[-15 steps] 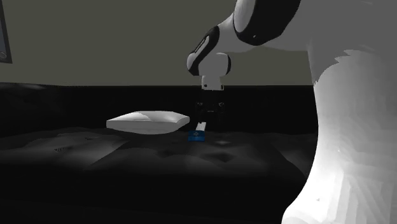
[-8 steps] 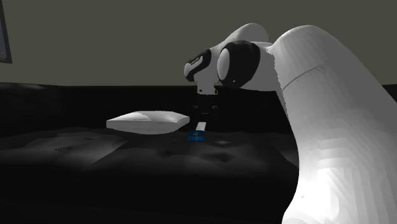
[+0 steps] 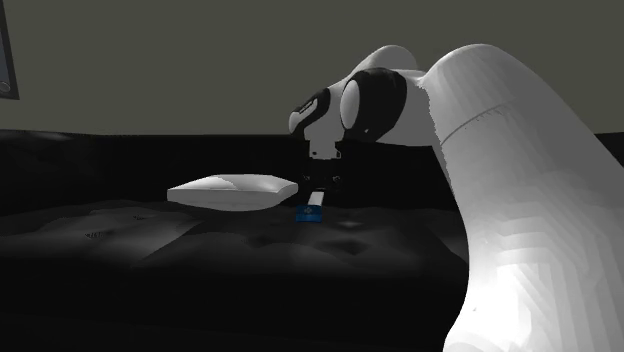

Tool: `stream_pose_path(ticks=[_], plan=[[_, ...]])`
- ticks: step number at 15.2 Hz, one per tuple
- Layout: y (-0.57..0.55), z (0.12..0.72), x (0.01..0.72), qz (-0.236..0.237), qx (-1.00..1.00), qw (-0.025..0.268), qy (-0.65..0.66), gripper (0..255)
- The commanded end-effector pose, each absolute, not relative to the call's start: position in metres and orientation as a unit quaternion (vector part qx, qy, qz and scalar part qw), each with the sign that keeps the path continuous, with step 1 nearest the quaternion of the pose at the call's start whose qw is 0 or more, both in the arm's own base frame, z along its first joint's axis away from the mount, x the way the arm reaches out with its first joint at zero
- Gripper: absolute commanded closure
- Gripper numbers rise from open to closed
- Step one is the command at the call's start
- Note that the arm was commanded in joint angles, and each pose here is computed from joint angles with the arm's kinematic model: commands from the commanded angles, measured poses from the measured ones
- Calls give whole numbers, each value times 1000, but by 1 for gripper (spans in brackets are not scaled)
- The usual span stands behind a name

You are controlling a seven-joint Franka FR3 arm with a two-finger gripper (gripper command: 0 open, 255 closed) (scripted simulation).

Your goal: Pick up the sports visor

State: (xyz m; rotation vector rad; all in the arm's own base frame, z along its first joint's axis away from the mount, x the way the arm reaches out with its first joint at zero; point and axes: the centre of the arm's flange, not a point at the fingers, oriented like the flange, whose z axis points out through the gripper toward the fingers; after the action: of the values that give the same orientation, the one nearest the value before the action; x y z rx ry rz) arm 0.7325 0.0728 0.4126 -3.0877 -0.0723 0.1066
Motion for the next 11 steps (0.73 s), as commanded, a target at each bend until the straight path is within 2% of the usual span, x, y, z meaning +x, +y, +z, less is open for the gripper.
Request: stream_pose_path(ticks=[1,11], plan=[[72,411,733,34,-999,26,-23,255],[73,416,733,34,-999,26,-23,255]])
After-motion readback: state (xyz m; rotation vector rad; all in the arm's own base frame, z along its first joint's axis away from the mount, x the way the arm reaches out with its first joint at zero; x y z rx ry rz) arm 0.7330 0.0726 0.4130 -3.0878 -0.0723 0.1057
